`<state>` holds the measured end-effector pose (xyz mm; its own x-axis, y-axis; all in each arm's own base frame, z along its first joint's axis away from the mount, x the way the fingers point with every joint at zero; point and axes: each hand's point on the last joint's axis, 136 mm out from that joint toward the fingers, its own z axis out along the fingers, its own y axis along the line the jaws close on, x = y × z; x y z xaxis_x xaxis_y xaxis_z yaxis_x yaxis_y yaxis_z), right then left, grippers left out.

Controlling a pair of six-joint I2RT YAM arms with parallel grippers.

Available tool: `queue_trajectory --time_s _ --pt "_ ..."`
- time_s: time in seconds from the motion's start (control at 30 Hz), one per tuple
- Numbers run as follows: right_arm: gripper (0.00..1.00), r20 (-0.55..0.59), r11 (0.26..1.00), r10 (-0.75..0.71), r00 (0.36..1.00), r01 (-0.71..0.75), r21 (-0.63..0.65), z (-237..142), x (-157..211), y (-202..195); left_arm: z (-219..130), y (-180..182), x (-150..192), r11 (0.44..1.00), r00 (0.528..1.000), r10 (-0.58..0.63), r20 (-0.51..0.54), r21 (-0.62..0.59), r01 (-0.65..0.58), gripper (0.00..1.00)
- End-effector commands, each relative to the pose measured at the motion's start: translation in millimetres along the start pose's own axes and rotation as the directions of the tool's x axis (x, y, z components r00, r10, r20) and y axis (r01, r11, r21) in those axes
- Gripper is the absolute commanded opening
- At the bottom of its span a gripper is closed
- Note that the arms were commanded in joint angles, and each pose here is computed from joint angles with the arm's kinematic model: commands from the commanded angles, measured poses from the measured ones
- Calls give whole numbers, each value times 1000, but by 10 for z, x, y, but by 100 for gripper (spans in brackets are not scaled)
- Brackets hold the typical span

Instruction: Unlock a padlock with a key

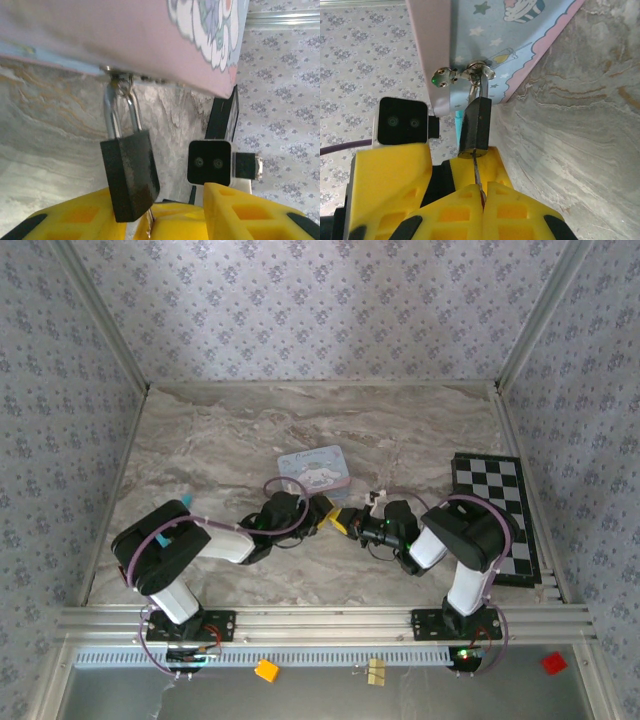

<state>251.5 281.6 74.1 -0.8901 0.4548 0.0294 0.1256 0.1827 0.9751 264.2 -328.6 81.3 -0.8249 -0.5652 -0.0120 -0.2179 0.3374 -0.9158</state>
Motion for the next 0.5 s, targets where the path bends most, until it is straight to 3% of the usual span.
queue_trajectory --time_s 0.0,0.3,0.47 --pt "0 20 998 -46 999 46 -30 -3 -23 83 -42 17 -113 999 999 36 27 -14 -35 45" --pt "0 14 998 -47 999 47 -29 19 -17 76 30 35 -246 998 997 53 52 -30 -51 46" --pt "0 16 998 -48 999 48 -32 17 -15 88 130 40 -250 1000 999 30 42 -8 -30 39"
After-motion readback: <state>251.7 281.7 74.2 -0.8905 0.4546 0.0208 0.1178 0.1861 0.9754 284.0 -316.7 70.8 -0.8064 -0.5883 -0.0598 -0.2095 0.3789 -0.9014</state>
